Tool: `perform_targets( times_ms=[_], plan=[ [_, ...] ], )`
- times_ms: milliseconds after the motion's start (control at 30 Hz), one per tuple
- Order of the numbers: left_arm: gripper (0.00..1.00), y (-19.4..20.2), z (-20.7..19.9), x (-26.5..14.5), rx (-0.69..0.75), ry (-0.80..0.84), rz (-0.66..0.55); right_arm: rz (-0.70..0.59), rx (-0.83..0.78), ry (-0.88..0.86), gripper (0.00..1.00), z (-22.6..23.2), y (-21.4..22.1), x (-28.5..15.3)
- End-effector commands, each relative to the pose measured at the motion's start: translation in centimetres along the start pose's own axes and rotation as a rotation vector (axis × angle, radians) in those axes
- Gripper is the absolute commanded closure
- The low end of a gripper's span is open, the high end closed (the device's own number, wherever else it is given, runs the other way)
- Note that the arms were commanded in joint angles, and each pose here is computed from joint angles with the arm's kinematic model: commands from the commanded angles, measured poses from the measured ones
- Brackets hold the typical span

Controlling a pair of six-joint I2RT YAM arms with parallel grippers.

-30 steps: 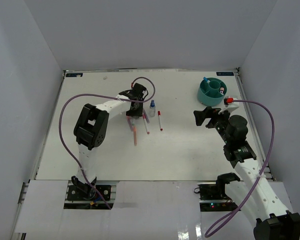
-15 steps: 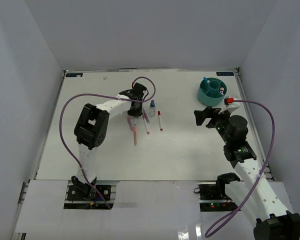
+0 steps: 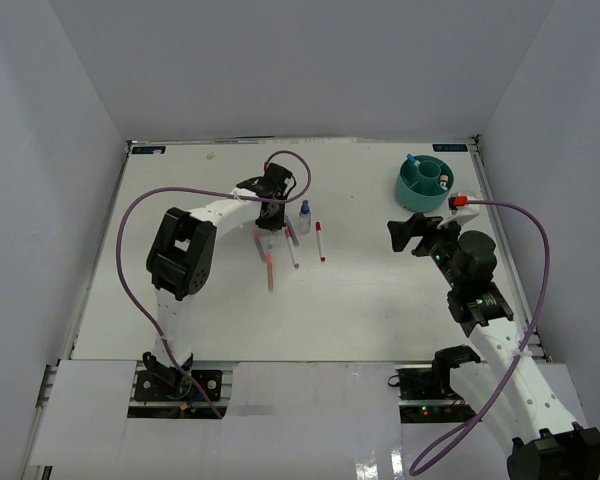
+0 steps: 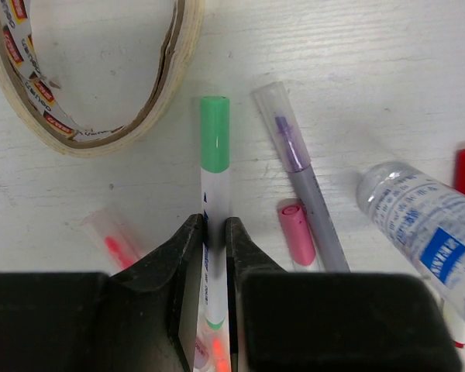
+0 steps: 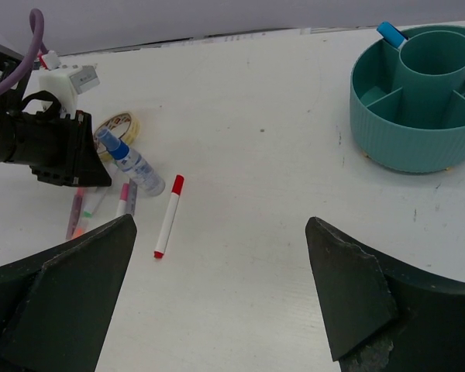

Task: Sort the stationery into containers
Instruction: Pick up the pen from the center of the board.

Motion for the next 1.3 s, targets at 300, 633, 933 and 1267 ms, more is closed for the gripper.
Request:
perform_targets(
  times_ms=[300, 633, 933, 1267],
  plan=[
    [0.82, -7.2, 0.0, -11.4, 0.036, 0.139, -0.366, 0.045, 0.0, -0.199, 0.03, 4.0, -0.7, 0.1],
    [0.81, -6.5, -1.2, -20.6, 0.169, 0.336, -0.613, 0.153, 0.067, -0.478, 0.01, 12.6, -3.4, 2.1],
    [0.8, -3.8, -1.8, -26.3, 0.276, 0.435, -0.785, 0.256, 0.106, -0.546, 0.0, 20.3, -2.6, 7.4],
    [0.8, -2.2, -1.3, -28.1, 0.291, 0.434, -0.89, 0.31, 0.123, -0.596, 0.06, 24.8, -1.8, 10.3]
  ],
)
Point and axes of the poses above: each gripper's point midway between its finger pads, its own x axis out along the fingers, its own z axis along the line the jaws close on, y = z × x, the point moved 2 cm from there along -x, back along the fingers, and after that the axes turned 13 degrees about x, right-handed, at the moved point
